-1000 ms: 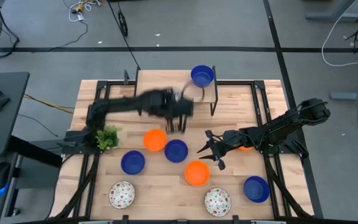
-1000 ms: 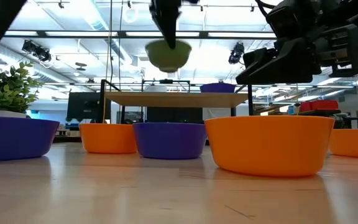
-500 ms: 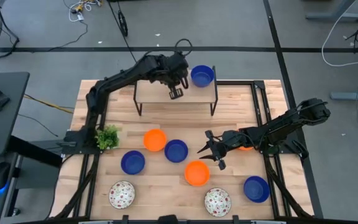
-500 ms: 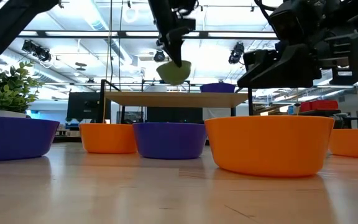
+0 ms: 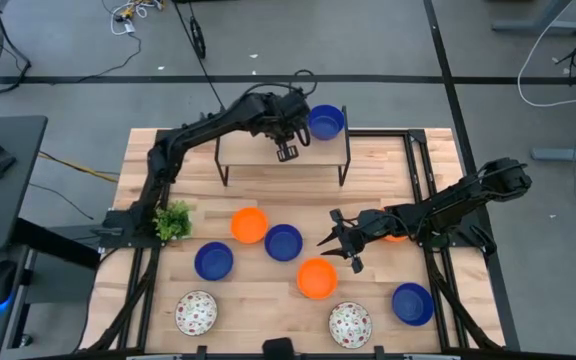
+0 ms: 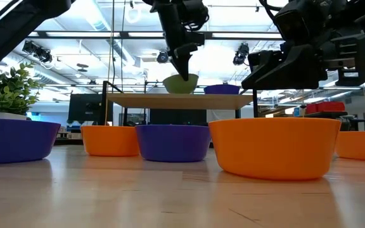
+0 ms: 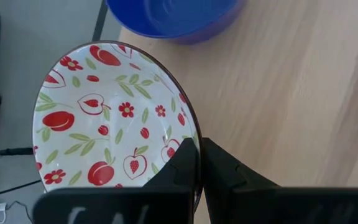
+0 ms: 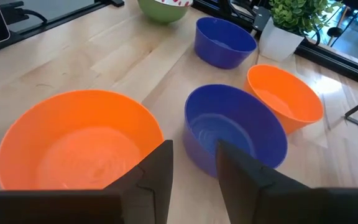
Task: Pick & Place Mini bowls
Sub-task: Put the green patterned bowl on the shelf, then put the orange bowl on the shelf
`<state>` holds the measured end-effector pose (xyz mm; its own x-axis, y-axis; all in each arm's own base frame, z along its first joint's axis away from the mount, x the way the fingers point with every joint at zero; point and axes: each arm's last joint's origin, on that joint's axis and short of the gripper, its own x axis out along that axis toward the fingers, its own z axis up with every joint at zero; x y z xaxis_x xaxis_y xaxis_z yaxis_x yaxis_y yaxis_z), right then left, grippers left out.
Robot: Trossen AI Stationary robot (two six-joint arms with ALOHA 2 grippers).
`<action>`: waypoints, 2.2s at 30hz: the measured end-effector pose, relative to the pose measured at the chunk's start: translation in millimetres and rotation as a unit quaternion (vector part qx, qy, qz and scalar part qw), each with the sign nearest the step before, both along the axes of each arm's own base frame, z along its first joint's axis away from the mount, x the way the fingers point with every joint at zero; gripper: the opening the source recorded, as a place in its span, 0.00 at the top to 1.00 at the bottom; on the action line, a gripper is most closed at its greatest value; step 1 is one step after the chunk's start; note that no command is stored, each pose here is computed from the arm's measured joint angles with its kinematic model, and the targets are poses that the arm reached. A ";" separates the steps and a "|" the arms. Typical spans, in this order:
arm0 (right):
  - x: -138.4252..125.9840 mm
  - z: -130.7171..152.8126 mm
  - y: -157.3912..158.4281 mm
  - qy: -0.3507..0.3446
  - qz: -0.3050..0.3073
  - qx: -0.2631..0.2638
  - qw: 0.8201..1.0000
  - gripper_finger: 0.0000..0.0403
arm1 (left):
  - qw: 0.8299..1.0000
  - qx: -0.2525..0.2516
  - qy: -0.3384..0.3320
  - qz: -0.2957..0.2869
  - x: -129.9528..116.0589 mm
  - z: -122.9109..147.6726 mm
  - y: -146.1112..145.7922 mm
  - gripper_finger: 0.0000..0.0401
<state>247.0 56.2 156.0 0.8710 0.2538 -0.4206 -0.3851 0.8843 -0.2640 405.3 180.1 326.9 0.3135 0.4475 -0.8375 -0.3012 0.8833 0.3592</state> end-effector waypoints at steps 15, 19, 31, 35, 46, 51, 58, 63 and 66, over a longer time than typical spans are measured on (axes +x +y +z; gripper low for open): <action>0.0 0.0 0.0 0.000 0.000 0.000 1.000 0.70 | 1.000 0.005 0.025 -0.007 6.9 -13.6 0.2 0.95; 0.0 0.0 0.0 0.000 0.000 0.000 1.000 0.70 | 1.000 0.005 0.024 -0.006 7.1 -13.5 -0.1 0.91; 0.0 -0.1 0.0 0.001 0.000 0.000 1.000 0.70 | 1.000 0.001 0.023 0.003 6.4 -11.8 -2.1 0.68; -0.3 -0.5 -0.1 0.002 0.001 -0.004 1.000 0.70 | 1.000 -0.009 0.021 0.014 1.1 2.2 -7.8 0.62; -0.9 -1.9 -0.2 0.010 0.001 -0.006 1.000 0.70 | 0.993 -0.077 0.064 0.055 -29.1 36.8 -69.8 0.59; -1.6 -3.2 -0.4 0.017 0.001 -0.007 1.000 0.70 | 0.997 -0.070 0.034 0.002 -25.7 51.6 -133.9 0.63; -2.2 -4.4 -0.5 0.025 -0.003 -0.001 1.000 0.70 | 0.998 -0.022 0.009 -0.058 -29.9 56.2 -234.1 0.68; -2.1 -4.3 -0.5 0.025 -0.003 0.000 1.000 0.70 | 0.997 -0.001 -0.019 -0.076 -41.8 57.2 -287.4 0.71; -2.1 -4.3 -0.5 0.025 -0.004 0.002 1.000 0.70 | 0.996 0.000 -0.040 -0.076 -50.1 57.8 -311.9 0.72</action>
